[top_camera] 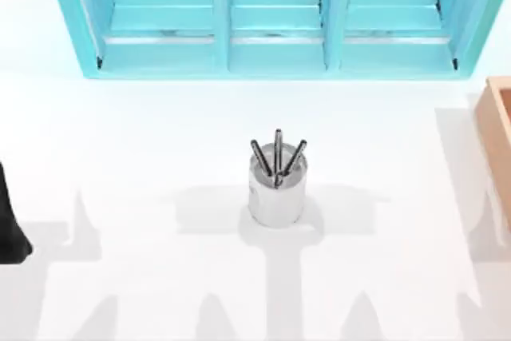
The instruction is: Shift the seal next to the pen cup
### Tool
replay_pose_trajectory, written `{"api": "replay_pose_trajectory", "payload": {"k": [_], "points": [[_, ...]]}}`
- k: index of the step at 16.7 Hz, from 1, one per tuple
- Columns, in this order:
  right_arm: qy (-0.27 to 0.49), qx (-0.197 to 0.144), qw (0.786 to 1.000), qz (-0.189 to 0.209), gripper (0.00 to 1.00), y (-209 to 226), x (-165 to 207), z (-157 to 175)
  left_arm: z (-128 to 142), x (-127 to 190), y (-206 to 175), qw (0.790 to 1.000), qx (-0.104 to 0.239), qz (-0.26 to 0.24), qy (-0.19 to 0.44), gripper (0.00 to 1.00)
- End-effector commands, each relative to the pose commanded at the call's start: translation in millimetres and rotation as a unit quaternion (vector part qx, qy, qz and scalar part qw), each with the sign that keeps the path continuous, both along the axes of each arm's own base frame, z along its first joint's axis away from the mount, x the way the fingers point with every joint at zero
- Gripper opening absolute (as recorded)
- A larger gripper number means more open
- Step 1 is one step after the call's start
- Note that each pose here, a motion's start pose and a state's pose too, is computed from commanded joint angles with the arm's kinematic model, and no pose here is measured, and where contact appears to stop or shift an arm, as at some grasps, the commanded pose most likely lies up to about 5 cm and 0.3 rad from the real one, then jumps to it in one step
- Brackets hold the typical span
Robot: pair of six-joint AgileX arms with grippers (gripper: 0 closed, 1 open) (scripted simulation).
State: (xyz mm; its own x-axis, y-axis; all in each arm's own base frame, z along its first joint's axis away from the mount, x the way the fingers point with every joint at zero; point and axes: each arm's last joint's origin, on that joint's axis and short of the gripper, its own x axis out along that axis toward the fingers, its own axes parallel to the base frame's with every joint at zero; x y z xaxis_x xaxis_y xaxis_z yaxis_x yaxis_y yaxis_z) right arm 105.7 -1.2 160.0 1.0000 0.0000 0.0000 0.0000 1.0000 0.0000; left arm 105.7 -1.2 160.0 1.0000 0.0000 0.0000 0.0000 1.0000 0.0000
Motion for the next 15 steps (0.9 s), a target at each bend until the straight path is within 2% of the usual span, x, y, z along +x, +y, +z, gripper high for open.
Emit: {"api": "replay_pose_trajectory", "payload": {"k": [4,7,9,12,15], "points": [[0.000,0.000,1.000,0.000,1.00,0.0,0.0,0.0,5.5,0.0,1.0,1.000,0.004,0.005,0.015,1.00],[0.000,0.000,1.000,0.000,1.00,0.0,0.0,0.0,27.8,2.2,4.2,0.997,0.017,0.018,0.070,1.00],[0.000,0.000,1.000,0.000,1.00,0.0,0.0,0.0,49.5,8.4,7.5,0.991,0.027,0.028,0.129,1.00],[0.000,0.000,1.000,0.000,1.00,0.0,0.0,0.0,80.4,32.2,15.4,0.966,0.040,0.037,0.253,1.00],[0.000,0.000,1.000,0.000,1.00,0.0,0.0,0.0,97.3,72.6,28.6,0.914,0.043,0.037,0.401,1.00]]}}
